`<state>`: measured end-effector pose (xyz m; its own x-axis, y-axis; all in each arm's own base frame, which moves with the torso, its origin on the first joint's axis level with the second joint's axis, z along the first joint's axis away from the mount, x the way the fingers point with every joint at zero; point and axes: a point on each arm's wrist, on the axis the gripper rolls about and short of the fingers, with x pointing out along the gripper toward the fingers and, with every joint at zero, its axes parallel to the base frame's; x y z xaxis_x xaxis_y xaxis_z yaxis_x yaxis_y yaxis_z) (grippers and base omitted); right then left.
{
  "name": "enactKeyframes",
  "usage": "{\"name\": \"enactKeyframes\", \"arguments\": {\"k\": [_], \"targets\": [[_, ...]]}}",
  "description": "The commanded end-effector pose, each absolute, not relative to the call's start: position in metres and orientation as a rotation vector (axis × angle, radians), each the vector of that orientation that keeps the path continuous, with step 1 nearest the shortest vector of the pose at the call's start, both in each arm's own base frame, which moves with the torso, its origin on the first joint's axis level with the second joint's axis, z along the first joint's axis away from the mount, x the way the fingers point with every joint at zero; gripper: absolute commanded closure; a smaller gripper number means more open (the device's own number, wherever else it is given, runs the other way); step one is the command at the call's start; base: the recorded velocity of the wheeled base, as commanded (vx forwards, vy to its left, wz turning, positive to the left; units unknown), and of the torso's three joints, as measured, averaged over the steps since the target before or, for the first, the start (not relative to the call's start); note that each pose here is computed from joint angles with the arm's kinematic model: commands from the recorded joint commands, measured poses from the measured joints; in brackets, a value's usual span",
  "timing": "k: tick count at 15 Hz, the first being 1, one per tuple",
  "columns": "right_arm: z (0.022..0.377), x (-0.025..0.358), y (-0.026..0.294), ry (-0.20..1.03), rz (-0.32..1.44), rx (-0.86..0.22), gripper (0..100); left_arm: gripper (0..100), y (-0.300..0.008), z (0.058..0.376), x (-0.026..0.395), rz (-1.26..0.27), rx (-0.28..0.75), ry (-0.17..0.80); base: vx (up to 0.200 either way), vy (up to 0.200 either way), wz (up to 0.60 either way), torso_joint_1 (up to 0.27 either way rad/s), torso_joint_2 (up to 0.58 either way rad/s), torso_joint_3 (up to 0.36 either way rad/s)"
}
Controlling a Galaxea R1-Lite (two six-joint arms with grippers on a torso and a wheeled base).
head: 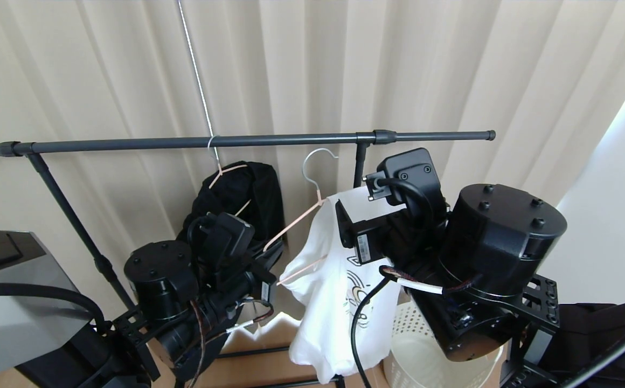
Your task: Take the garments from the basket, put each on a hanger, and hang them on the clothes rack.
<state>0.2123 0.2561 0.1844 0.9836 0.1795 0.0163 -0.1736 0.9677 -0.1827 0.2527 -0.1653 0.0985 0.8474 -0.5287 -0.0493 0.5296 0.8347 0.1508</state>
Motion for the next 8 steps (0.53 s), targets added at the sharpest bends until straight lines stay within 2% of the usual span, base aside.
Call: {"name": "enactKeyframes", "arguments": {"k": [1, 3, 8], "targets": [[0.185, 0.212, 0.255, -0.034, 0.176, -0.181, 0, 100, -0.165, 0.098, 0.252, -0.563, 0.156, 0.01, 0.0, 0.0, 0.0, 0.0, 0.0, 0.0], [0.185, 0.215, 0.249, -0.031, 0.162, -0.185, 0, 100, -0.165, 0.098, 0.251, -0.565, 0.143, 0.014, 0.0, 0.0, 0.0, 0.0, 0.0, 0.0], [0.196, 0.214, 0.191, -0.061, 0.294, -0.275, 0, 100, -0.156, 0.093, 0.248, -0.61, 0.145, 0.013, 0.0, 0.0, 0.0, 0.0, 0.0, 0.0]]}}
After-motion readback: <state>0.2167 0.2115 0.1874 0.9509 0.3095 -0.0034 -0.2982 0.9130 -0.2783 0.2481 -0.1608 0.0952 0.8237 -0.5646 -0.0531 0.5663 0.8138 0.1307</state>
